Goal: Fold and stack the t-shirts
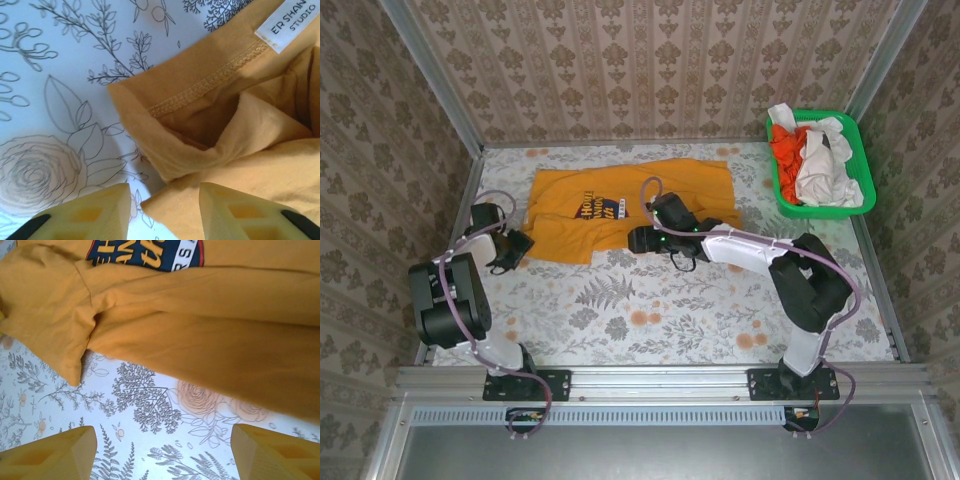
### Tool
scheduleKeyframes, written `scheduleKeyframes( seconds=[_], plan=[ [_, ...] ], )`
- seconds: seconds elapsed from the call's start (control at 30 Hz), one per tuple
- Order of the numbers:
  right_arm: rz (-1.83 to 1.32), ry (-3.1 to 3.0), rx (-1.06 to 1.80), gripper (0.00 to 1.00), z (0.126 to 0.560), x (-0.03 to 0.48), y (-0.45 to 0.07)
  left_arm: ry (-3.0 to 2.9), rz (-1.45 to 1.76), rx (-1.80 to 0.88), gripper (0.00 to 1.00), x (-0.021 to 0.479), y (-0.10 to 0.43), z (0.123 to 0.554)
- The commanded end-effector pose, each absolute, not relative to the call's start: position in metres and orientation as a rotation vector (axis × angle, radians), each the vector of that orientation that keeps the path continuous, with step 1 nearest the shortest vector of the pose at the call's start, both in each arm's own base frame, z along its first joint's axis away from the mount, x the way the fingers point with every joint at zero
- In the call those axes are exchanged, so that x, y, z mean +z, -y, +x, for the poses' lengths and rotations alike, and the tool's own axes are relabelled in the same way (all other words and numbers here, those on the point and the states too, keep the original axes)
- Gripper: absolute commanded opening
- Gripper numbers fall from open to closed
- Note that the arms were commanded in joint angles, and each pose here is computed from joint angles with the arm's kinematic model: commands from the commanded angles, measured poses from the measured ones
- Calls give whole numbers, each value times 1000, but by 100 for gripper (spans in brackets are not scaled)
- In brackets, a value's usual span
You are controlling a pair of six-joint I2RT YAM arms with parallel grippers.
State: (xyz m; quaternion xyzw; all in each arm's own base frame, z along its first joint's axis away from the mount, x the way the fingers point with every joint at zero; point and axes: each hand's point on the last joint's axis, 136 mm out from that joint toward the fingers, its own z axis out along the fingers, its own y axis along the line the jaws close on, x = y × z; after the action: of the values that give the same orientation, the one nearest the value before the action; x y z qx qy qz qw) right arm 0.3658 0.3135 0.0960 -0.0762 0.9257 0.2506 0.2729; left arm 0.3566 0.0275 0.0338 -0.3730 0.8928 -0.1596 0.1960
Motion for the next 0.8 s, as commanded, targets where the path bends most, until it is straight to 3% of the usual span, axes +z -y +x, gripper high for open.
scheduleKeyframes(
  seconds=[0.0, 0.2, 0.43, 0.63, 0.77],
  plan=[
    [-154, -2471, 688, 72, 379, 103, -314, -2476, -1008, -518, 30, 42, -22, 369],
    [-212, -2499, 726, 70, 379, 89, -355, -2483, -1002, -516, 0, 42, -24, 365],
    [-249, -2526, 783, 63, 374, 66, -417, -2480, -994, -547, 0, 44, -21, 361],
    [-270, -2586, 819, 59, 364, 36, -447, -2474, -976, -577, 0, 49, -18, 363],
    [-267, -2616, 851, 51, 362, 18, -461, -2478, -962, -591, 0, 50, -16, 362]
  ],
)
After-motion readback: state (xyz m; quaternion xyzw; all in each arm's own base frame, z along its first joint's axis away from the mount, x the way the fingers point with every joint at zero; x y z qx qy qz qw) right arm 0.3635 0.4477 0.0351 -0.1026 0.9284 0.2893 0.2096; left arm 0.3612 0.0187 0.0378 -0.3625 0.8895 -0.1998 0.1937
